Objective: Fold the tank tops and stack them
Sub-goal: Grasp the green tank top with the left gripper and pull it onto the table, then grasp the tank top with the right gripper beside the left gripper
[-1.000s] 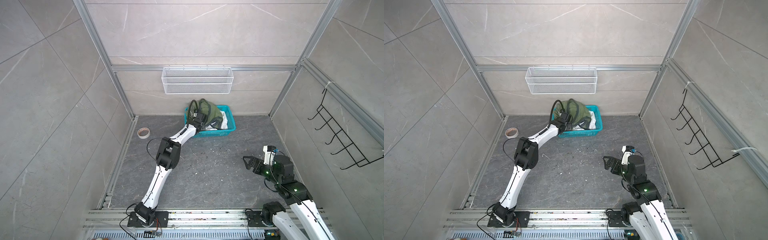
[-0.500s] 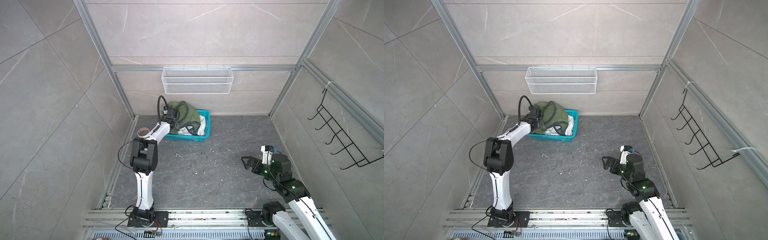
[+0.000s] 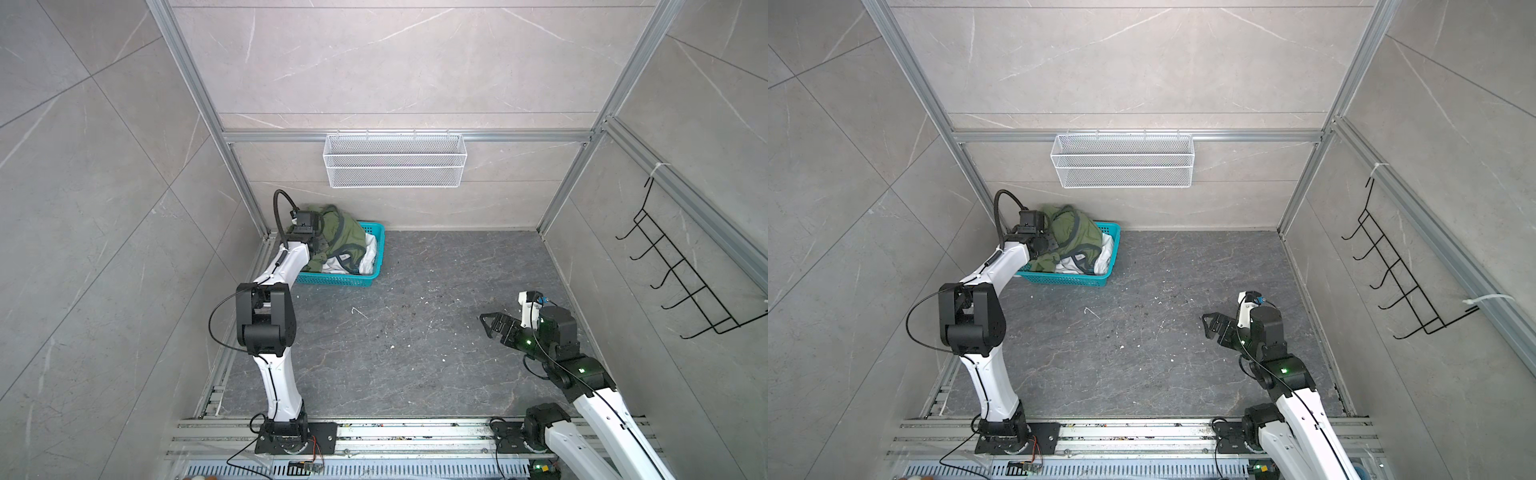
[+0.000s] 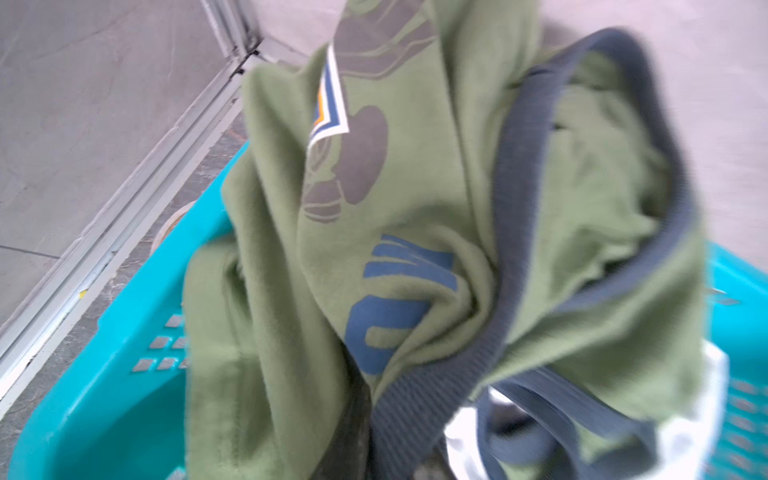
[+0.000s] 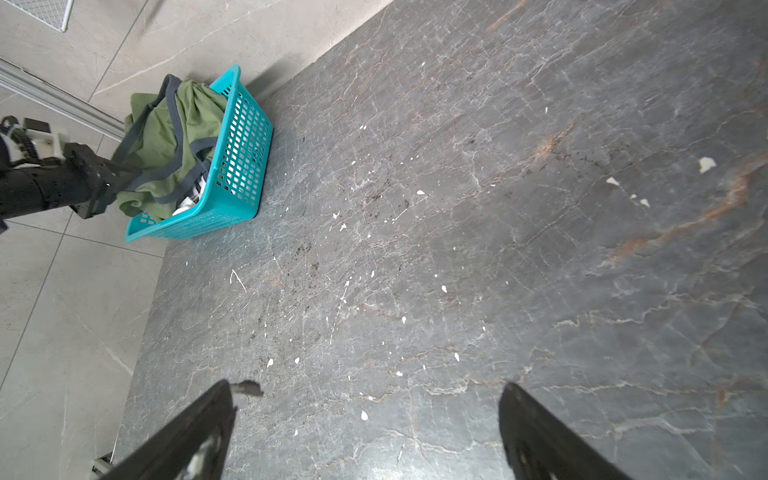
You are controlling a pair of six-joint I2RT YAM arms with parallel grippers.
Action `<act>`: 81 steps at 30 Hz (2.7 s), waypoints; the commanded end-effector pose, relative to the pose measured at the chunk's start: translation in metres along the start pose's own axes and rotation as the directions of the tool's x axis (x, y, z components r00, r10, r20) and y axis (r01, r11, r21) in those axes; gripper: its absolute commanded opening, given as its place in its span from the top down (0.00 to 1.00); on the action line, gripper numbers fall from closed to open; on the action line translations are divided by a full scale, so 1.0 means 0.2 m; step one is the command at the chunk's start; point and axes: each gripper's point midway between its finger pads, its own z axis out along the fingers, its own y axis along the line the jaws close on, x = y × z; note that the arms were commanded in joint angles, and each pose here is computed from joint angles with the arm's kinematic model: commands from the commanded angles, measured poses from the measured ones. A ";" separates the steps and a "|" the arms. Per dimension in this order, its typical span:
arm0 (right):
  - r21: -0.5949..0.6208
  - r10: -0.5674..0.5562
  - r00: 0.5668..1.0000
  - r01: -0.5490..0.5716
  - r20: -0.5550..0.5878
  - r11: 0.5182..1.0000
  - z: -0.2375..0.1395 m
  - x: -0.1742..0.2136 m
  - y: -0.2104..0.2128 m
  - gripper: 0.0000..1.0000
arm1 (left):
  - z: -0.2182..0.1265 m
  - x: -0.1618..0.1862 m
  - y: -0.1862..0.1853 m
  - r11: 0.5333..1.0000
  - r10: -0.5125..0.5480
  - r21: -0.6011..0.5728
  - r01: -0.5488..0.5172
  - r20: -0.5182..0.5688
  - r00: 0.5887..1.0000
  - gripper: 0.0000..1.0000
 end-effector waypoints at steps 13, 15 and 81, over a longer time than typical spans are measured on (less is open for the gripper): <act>-0.012 0.004 1.000 -0.003 0.005 1.000 -0.01 0.01 0.00 0.01 | -1.07 -0.63 -0.26 0.939 -0.084 0.341 -0.044 0.352 0.932 1.00; -0.010 0.002 1.000 -0.002 0.009 1.000 -0.02 0.01 0.01 0.00 | -1.24 -0.65 -0.34 0.917 -0.063 0.385 -0.103 0.396 0.916 1.00; -0.002 -0.263 0.876 0.287 -0.404 0.958 0.60 0.38 0.33 0.35 | -1.02 2.06 -0.84 0.809 0.392 0.572 -0.138 -0.350 0.851 0.49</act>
